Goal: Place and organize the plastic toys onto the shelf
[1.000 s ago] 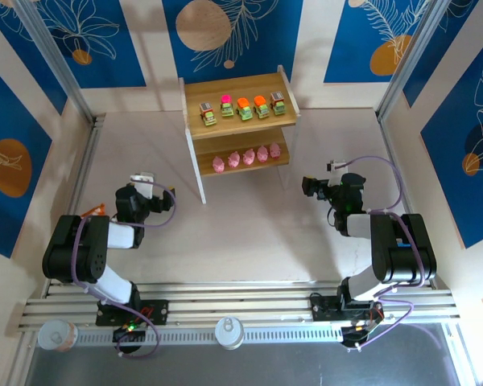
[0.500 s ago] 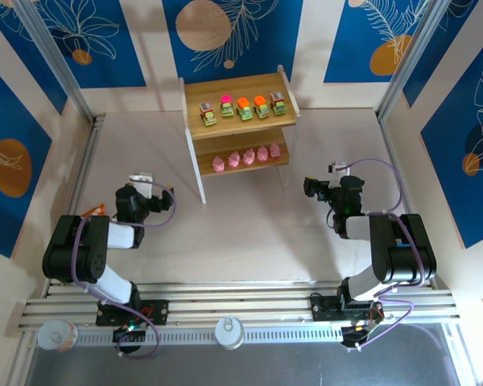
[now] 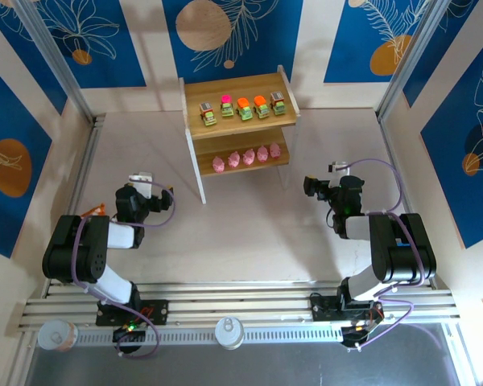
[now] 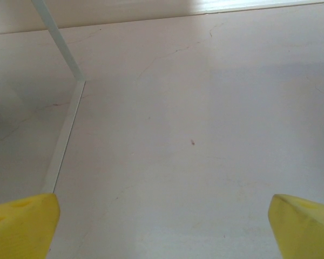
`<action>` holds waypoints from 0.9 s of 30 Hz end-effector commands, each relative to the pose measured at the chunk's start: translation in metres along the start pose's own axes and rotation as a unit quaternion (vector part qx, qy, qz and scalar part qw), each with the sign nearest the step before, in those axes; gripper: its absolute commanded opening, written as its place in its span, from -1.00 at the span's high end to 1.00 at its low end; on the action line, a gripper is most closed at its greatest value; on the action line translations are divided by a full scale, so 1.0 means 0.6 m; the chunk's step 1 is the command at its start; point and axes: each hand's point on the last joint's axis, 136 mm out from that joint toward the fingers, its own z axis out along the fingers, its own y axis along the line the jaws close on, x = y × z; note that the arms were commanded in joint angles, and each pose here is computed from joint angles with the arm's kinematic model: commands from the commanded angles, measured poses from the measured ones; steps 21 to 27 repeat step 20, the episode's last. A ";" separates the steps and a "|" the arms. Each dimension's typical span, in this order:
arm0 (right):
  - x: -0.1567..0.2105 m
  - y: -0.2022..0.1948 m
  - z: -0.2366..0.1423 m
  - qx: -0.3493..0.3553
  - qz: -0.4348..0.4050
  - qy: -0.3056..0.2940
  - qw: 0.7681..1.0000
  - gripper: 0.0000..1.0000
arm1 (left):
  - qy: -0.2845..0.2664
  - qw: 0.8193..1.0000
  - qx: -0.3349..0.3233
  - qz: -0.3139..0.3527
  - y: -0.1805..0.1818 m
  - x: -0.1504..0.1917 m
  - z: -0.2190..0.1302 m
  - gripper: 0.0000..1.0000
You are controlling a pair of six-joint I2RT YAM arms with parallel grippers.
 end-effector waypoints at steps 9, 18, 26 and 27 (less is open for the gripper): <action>0.000 -0.001 0.000 0.006 0.000 -0.007 1.000 -0.99 | -0.017 1.000 0.011 0.006 -0.007 -0.020 0.004 -0.99; -0.001 -0.001 0.000 0.006 0.000 -0.008 1.000 -0.99 | -0.019 1.000 0.013 0.007 -0.008 -0.022 0.004 -0.99; -0.001 -0.002 0.000 0.006 0.000 -0.008 1.000 -0.99 | -0.018 1.000 0.013 0.007 -0.008 -0.021 0.004 -0.99; -0.001 -0.002 0.000 0.006 0.000 -0.008 1.000 -0.99 | -0.018 1.000 0.013 0.007 -0.008 -0.021 0.004 -0.99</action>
